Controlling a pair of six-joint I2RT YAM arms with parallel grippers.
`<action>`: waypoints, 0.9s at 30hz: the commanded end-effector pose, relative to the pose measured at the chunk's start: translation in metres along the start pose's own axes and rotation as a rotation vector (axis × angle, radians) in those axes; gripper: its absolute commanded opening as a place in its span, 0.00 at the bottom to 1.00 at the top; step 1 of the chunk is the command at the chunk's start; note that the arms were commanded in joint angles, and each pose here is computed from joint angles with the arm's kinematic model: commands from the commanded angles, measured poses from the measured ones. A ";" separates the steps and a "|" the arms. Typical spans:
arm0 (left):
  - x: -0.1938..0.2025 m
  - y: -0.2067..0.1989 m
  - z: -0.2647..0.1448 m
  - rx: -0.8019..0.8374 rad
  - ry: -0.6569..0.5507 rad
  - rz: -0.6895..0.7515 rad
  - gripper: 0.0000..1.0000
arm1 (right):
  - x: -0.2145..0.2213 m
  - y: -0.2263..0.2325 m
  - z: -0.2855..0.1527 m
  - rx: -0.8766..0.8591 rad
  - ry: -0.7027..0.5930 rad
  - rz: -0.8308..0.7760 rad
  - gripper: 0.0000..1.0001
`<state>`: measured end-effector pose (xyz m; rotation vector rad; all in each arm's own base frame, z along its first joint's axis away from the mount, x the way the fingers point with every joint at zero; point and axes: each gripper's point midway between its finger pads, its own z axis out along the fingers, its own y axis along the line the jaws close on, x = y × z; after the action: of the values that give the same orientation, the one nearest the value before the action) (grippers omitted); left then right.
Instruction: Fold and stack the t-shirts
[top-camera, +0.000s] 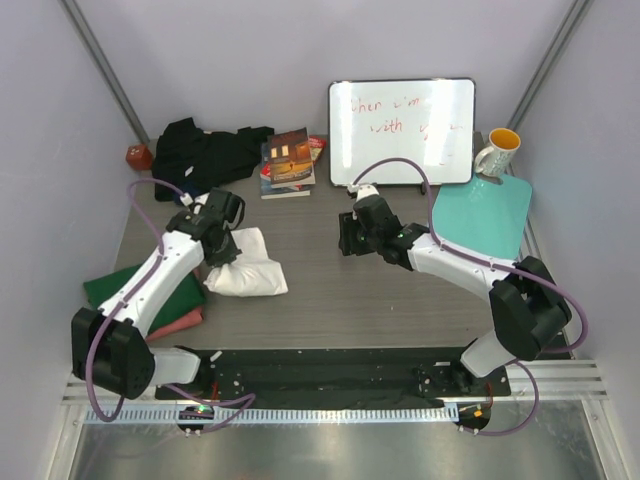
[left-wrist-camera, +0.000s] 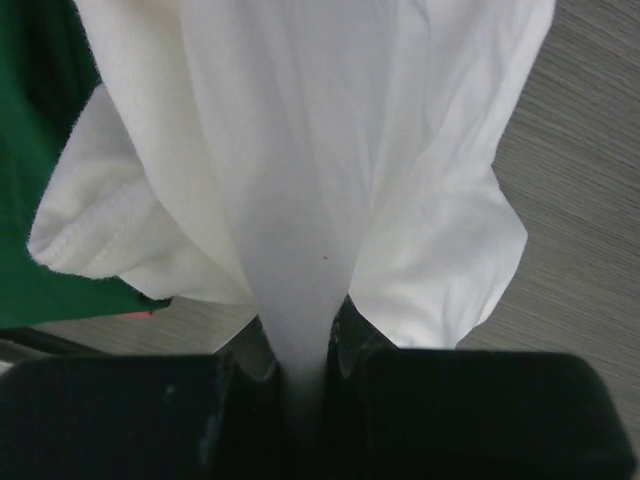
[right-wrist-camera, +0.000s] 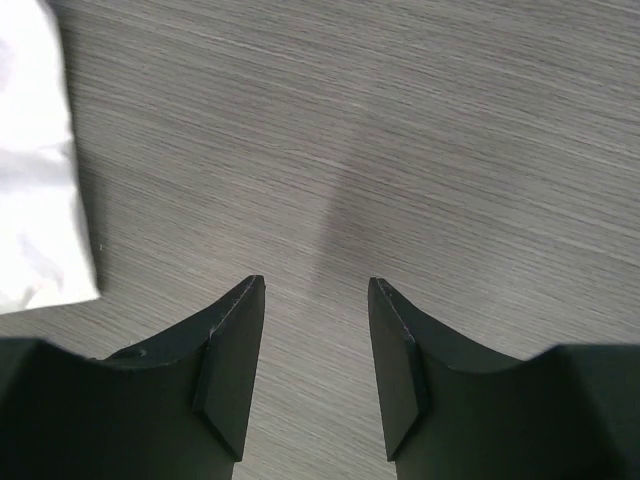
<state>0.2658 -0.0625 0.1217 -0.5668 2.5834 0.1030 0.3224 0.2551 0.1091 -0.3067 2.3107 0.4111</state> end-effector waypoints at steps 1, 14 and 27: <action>-0.018 0.033 -0.032 -0.109 -0.065 0.012 0.00 | -0.012 0.002 -0.008 -0.013 -0.042 0.010 0.51; -0.047 0.101 -0.064 -0.236 -0.142 -0.020 0.00 | -0.001 0.007 -0.004 -0.050 -0.016 0.017 0.50; -0.102 0.103 -0.097 -0.240 -0.198 -0.064 0.00 | 0.012 0.005 0.003 -0.052 0.014 0.023 0.50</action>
<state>0.2632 0.0398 0.2115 -0.6942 2.4718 0.3957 0.3113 0.2580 0.0976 -0.3252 2.3459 0.4603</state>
